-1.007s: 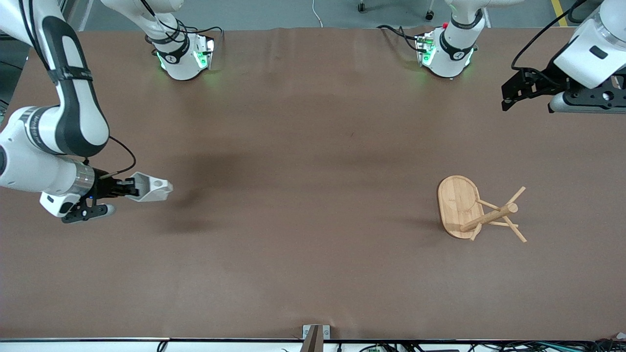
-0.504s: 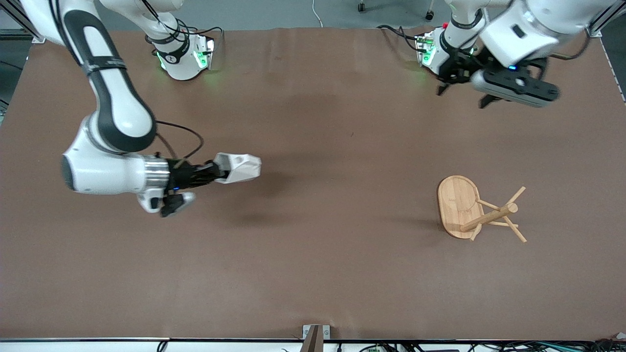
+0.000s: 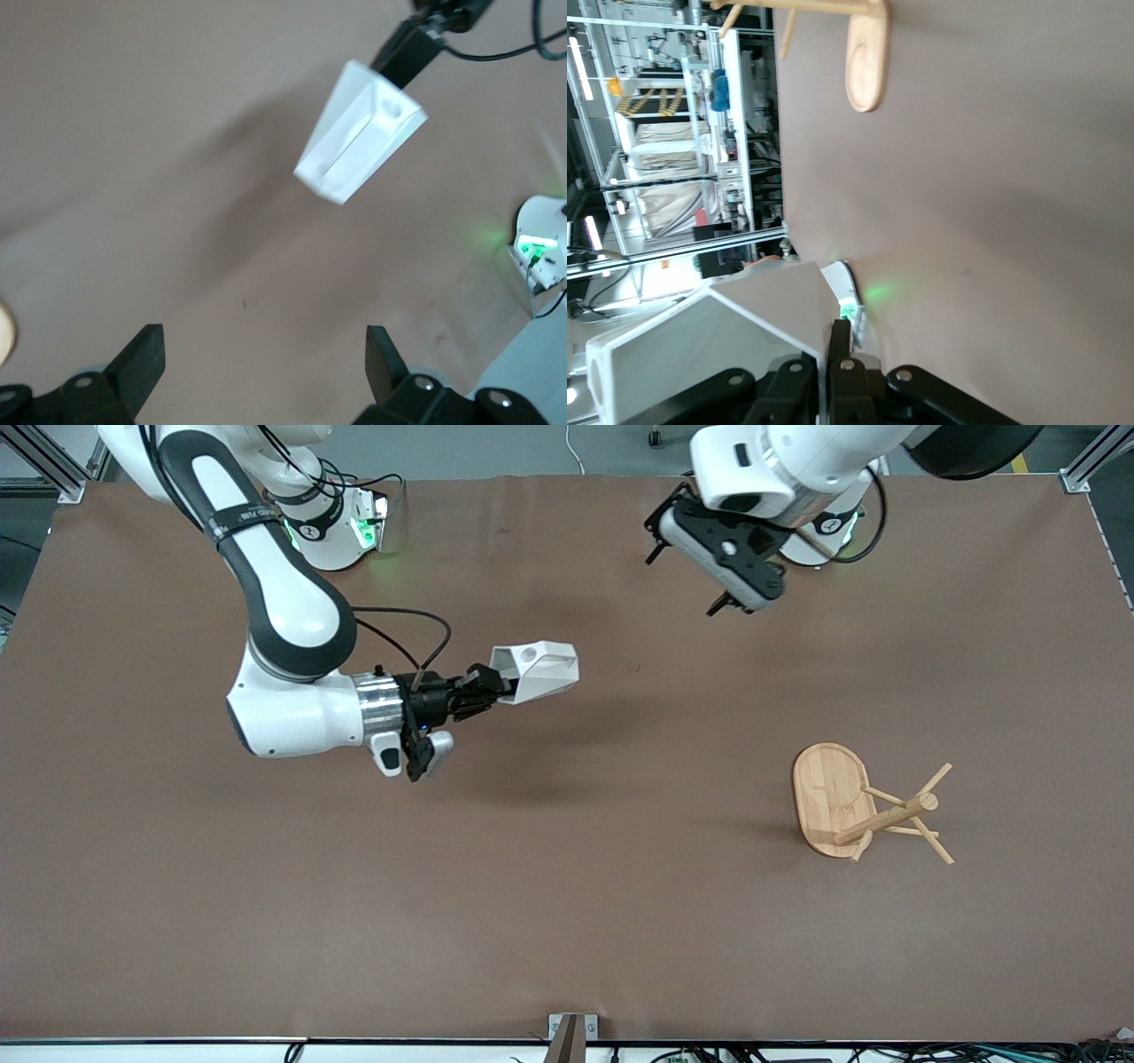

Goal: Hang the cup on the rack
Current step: 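Lift the cup with the right gripper while the left gripper approaches, then grasp the cup rim with the left gripper beside the right gripper, then open the right gripper and withdraw while the left gripper carries the cup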

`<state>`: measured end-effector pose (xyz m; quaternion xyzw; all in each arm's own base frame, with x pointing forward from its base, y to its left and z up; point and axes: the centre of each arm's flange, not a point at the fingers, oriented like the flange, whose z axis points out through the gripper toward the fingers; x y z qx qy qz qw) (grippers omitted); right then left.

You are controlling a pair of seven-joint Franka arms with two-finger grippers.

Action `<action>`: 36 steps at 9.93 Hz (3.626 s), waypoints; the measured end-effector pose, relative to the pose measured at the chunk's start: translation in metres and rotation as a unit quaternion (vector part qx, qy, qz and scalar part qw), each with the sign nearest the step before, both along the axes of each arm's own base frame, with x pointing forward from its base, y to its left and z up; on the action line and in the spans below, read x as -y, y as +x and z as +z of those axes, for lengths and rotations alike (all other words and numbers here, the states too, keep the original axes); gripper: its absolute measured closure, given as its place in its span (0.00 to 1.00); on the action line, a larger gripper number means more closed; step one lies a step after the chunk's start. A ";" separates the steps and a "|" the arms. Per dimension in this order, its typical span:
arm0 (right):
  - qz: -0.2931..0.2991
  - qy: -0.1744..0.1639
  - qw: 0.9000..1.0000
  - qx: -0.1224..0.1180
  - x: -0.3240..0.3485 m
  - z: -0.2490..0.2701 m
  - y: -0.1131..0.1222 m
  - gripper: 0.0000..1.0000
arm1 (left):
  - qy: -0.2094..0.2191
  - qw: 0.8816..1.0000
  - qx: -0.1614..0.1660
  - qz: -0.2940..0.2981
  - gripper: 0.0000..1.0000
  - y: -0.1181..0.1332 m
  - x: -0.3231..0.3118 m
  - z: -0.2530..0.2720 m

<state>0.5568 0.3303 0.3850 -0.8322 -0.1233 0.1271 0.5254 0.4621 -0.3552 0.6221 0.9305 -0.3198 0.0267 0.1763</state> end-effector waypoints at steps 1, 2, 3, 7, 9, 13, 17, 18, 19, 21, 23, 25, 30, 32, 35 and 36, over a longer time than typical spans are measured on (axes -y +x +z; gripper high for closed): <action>-0.002 0.010 1.000 0.001 -0.013 0.005 -0.005 0.95 | -0.008 1.000 0.013 -0.015 0.00 -0.007 0.017 -0.011; -0.005 0.014 1.000 0.006 -0.023 0.009 -0.008 0.95 | -0.017 0.999 0.029 -0.033 0.00 -0.013 0.031 -0.022; -0.006 0.016 1.000 0.011 -0.031 0.012 -0.012 0.95 | -0.023 0.997 0.047 -0.060 0.00 -0.017 0.040 -0.036; 0.001 0.024 1.000 0.015 -0.045 0.019 -0.020 0.95 | -0.026 0.985 0.086 -0.149 0.00 -0.018 0.042 -0.060; 0.002 0.026 1.000 0.014 -0.048 0.020 -0.021 0.95 | -0.027 0.978 0.102 -0.180 0.00 -0.018 0.043 -0.069; -0.003 0.033 0.999 0.006 -0.052 0.031 -0.022 0.95 | -0.029 0.976 0.107 -0.189 0.00 -0.021 0.048 -0.076; -0.006 0.033 0.999 -0.004 -0.060 0.044 -0.029 0.95 | -0.037 0.973 0.109 -0.199 0.00 -0.017 0.052 -0.085; -0.010 0.030 0.999 -0.009 -0.059 0.046 -0.029 0.95 | -0.038 0.973 0.112 -0.200 0.03 -0.016 0.051 -0.084; -0.011 0.029 0.999 -0.010 -0.058 0.047 -0.029 0.95 | -0.038 0.971 0.115 -0.205 0.05 -0.016 0.051 -0.084; -0.016 0.027 0.999 -0.010 -0.057 0.047 -0.027 0.95 | -0.040 0.968 0.116 -0.217 0.26 -0.015 0.051 -0.086; -0.016 0.026 0.999 -0.010 -0.056 0.046 -0.027 0.95 | -0.041 0.968 0.115 -0.217 0.26 -0.015 0.051 -0.086; -0.015 0.026 1.000 -0.010 -0.056 0.046 -0.027 0.95 | -0.041 0.968 0.115 -0.218 0.26 -0.015 0.052 -0.087; -0.004 -0.053 0.996 0.072 -0.019 0.082 -0.015 0.22 | -0.046 0.970 0.103 -0.217 0.26 -0.009 0.053 -0.100; -0.033 -0.141 0.986 0.088 0.033 0.084 0.008 0.00 | -0.047 0.976 0.101 -0.188 0.26 0.002 0.042 -0.095; -0.069 -0.287 0.948 0.121 0.146 0.068 0.049 0.00 | -0.040 0.994 0.067 -0.074 0.26 0.029 0.008 -0.094; -0.077 -0.340 0.928 0.131 0.197 0.067 0.059 0.00 | -0.033 0.998 0.048 -0.026 0.26 0.043 -0.015 -0.097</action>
